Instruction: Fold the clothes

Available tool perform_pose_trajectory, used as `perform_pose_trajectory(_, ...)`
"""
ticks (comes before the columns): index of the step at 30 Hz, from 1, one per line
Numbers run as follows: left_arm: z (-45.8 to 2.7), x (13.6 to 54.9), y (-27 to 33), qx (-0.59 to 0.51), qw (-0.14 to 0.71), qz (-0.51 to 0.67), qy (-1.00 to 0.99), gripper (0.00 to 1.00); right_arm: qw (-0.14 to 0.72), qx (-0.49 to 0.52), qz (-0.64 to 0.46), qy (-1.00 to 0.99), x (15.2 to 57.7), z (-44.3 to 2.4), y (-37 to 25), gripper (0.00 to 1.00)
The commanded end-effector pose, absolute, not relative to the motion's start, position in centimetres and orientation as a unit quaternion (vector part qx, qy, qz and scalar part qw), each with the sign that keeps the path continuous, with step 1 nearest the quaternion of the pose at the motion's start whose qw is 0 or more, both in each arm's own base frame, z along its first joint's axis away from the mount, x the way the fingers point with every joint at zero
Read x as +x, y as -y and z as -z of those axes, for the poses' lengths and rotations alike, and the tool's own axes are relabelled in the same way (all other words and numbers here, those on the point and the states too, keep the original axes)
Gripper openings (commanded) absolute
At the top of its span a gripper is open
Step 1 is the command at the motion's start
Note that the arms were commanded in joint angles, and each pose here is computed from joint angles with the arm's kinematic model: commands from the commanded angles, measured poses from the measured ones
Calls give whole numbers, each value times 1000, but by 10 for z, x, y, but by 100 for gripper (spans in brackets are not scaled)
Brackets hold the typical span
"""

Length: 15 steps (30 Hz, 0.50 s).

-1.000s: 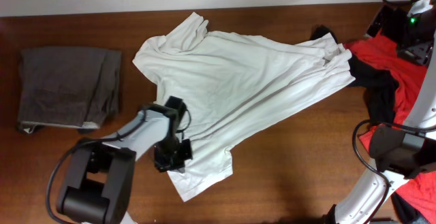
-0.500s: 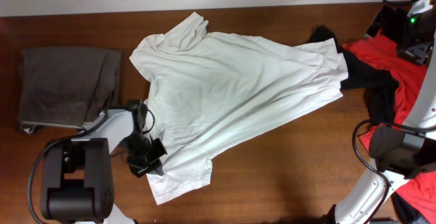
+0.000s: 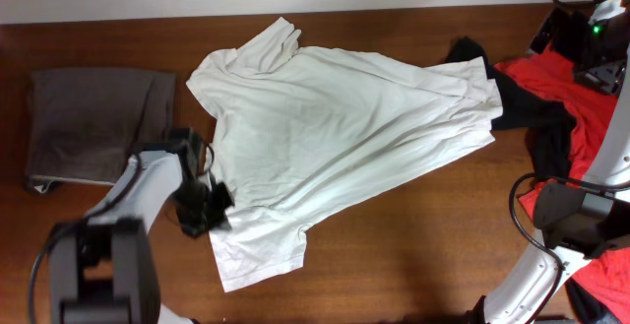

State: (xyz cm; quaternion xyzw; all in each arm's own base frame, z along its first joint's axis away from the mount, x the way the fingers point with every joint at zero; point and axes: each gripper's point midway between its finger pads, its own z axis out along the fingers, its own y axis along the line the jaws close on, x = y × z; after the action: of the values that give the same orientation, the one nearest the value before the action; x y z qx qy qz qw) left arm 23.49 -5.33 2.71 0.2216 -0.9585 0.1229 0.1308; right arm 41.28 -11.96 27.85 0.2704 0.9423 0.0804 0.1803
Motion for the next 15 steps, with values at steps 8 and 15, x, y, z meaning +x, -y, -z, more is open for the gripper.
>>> perform_pose_trajectory(8, -135, 311, 89, 115, -111, -177, 971, 0, 175, 273, -79, -943, 411, -276, 119, 99)
perform_pose_trajectory(15, -137, 322, 92, 106, -136, -172, 970, 11, 189, 271, -77, -941, 418, -279, 122, 99)
